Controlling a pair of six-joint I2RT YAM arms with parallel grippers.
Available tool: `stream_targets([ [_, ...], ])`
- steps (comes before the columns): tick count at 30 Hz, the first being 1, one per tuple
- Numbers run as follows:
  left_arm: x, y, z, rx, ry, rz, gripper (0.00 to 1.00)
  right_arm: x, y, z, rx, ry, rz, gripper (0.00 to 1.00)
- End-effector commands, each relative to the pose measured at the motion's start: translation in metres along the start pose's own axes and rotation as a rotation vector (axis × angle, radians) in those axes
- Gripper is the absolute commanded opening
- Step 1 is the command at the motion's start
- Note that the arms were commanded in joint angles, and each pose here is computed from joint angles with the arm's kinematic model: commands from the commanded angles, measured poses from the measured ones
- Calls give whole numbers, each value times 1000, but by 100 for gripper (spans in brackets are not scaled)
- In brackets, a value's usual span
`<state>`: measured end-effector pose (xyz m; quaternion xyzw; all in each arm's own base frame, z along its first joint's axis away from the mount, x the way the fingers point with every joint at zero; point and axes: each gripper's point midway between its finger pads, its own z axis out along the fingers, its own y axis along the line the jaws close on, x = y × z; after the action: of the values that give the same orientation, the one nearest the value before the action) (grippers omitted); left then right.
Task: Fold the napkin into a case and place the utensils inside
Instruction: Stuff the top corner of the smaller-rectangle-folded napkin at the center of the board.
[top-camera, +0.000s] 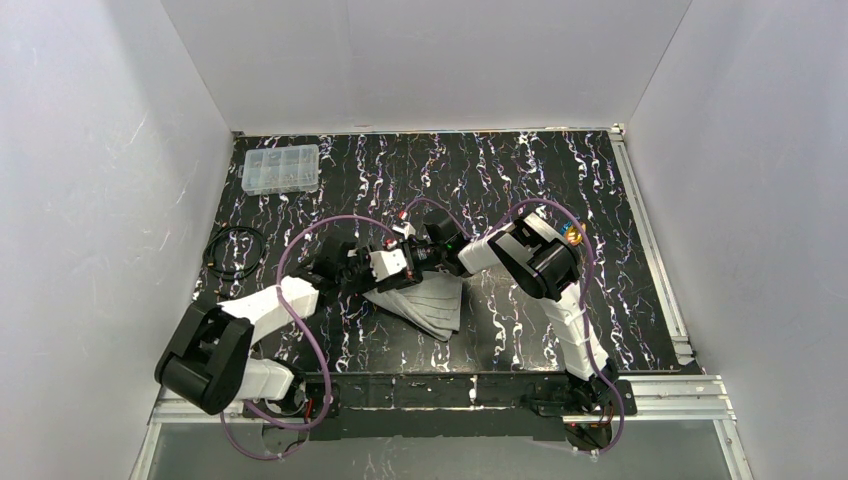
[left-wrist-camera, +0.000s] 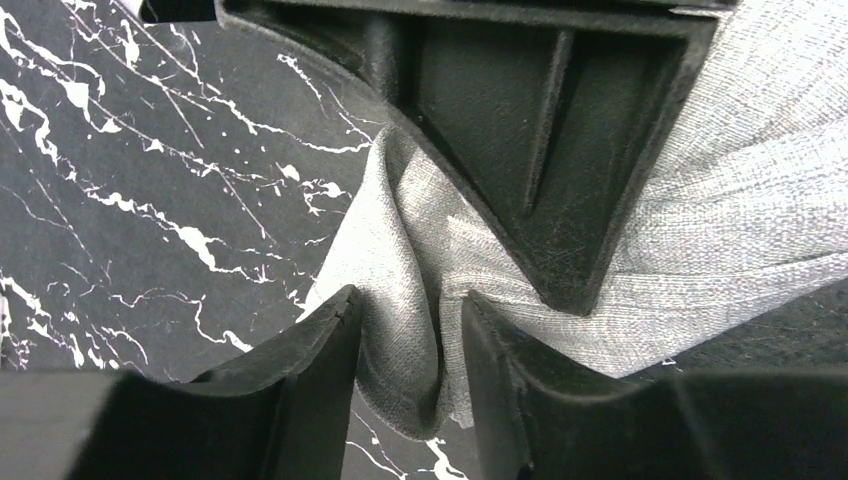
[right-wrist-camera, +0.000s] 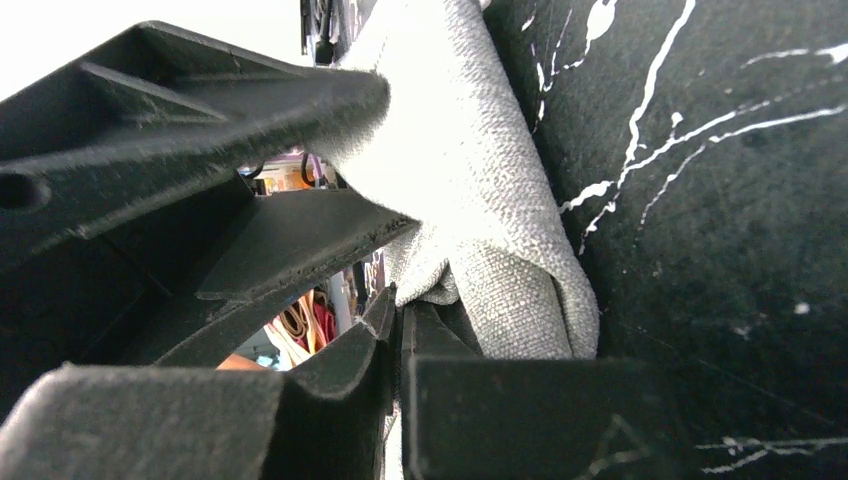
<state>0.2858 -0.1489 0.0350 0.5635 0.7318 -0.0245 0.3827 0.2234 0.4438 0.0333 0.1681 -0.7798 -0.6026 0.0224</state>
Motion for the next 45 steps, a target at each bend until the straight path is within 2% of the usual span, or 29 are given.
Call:
stream_targets([
  [1,-18,15,2,-32,-44,0,34,28,-35,-2,67,50,104,1],
  [9,-11,12,6,-35,-32,-7,9,30,-36,-2,63,53,111,1],
  [14,-12,17,5,-56,-28,-6,1,31,-36,-2,61,54,109,1],
  [16,-11,19,5,-66,-20,4,1,30,-35,-3,63,51,106,1],
  [17,-11,21,5,-76,-19,7,4,30,-35,-2,65,52,106,1],
  [19,-12,27,4,-97,-15,3,23,31,-36,-2,65,53,107,1],
  [20,-14,29,3,-104,-18,0,29,31,-36,-2,66,53,108,1],
  [23,-16,31,2,-110,-22,-7,44,32,-37,-2,66,55,112,1],
  [24,-16,30,2,-109,-22,-11,45,32,-37,-2,66,54,115,1],
  [29,-18,27,5,-89,-35,-27,43,34,-38,-2,65,56,117,1],
  [38,-20,29,7,-99,-39,-44,29,35,-40,-2,58,58,123,1],
  [45,-23,33,6,-117,-46,-87,30,36,-40,-2,58,58,128,1],
])
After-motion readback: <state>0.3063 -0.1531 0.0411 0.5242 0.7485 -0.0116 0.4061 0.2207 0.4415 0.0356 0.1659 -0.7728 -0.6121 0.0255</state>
